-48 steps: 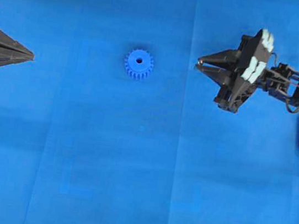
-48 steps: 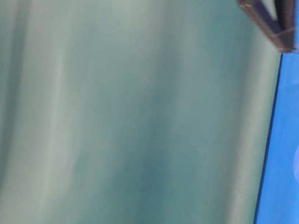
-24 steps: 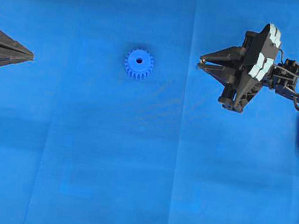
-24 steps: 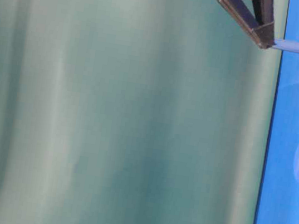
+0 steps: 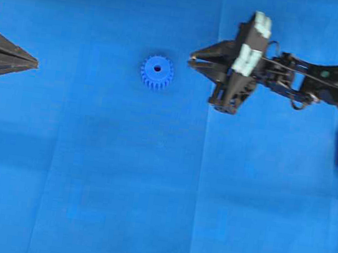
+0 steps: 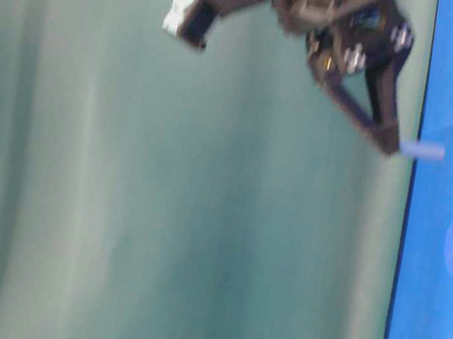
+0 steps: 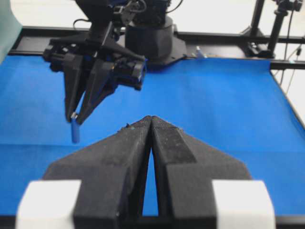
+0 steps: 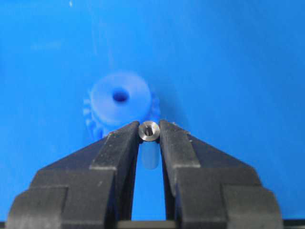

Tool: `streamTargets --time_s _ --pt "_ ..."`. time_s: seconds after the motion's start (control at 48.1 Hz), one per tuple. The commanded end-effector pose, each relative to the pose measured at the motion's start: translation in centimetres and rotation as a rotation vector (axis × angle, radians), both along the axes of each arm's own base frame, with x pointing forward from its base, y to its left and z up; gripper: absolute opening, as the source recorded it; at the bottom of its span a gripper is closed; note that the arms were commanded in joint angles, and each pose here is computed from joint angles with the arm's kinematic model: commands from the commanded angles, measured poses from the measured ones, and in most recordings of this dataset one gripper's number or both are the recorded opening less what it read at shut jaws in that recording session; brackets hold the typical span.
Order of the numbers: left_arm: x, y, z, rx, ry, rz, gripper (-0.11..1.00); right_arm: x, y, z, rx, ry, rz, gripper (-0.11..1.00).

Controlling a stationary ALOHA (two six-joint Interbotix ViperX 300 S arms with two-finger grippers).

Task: Insert the shaft placed at a random location into the center hole of the small gear at another random location.
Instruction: 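Lift the shaft and carry it left over the blue gear's center hole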

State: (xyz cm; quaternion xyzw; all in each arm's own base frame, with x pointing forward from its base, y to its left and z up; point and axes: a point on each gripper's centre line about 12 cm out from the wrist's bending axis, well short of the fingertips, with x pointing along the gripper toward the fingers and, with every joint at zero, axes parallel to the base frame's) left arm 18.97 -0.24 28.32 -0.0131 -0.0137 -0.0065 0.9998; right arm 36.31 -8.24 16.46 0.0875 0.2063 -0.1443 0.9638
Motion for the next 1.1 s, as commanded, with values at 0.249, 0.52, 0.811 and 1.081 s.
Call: streamTargets --time_s 0.249,0.52,0.811,1.081 --pt "0.1 0.0 0.3 -0.002 -0.003 -0.002 0.00 4.8 -0.6 2.1 -0.014 -0.038 0.024 0.03" --pt "0.1 0.0 0.3 0.000 -0.005 0.000 0.00 5.7 -0.4 2.5 -0.004 -0.054 0.026 0.03" --pt "0.1 0.0 0.3 -0.002 -0.002 0.000 0.00 5.8 -0.1 2.0 0.004 -0.045 0.030 0.03" --pt "0.1 0.0 0.2 -0.001 0.005 0.000 0.00 6.2 0.1 0.3 0.017 -0.017 0.029 0.03"
